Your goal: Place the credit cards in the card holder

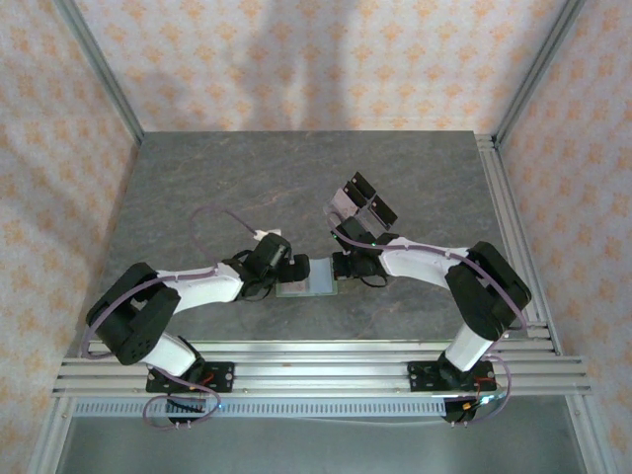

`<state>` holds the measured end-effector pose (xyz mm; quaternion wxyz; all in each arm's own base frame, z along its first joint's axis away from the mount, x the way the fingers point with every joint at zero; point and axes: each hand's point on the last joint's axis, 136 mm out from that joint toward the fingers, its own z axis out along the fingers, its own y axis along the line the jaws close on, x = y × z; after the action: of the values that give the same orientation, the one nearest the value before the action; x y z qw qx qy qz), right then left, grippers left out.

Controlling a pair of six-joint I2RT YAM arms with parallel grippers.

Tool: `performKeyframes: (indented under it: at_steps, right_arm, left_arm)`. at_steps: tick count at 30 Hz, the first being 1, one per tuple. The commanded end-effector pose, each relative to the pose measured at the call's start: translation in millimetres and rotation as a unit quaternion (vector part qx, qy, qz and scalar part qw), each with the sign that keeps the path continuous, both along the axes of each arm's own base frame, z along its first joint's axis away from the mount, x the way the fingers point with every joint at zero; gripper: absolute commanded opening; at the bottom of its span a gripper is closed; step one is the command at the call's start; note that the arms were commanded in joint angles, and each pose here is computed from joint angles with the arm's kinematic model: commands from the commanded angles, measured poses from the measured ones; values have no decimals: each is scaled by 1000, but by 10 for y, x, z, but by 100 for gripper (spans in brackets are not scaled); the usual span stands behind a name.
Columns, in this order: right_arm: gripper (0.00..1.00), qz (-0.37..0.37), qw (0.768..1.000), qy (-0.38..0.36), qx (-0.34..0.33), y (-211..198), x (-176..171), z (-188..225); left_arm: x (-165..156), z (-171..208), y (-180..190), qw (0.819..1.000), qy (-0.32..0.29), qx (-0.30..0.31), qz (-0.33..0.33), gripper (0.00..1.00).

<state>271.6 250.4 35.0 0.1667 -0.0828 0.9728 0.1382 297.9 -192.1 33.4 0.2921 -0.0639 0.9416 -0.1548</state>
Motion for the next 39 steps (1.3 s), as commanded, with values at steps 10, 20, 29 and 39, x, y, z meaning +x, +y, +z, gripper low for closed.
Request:
performKeyframes:
  at_steps: [10, 20, 29, 39]
  right_arm:
    - [0, -3, 1000, 8, 14, 33, -19, -34]
    - [0, -2, 1000, 13, 15, 45, -28, -77]
    - [0, -3, 1000, 15, 18, 42, -19, -84]
    - [0, -13, 999, 15, 33, 25, 20, -63]
  left_arm:
    - [98, 125, -284, 999, -21, -44, -23, 100]
    - [86, 272, -389, 997, -39, -57, -33, 100]
    - [58, 680, -471, 991, -86, -100, -31, 100]
    - [-20, 794, -875, 986, -95, -121, -61, 100]
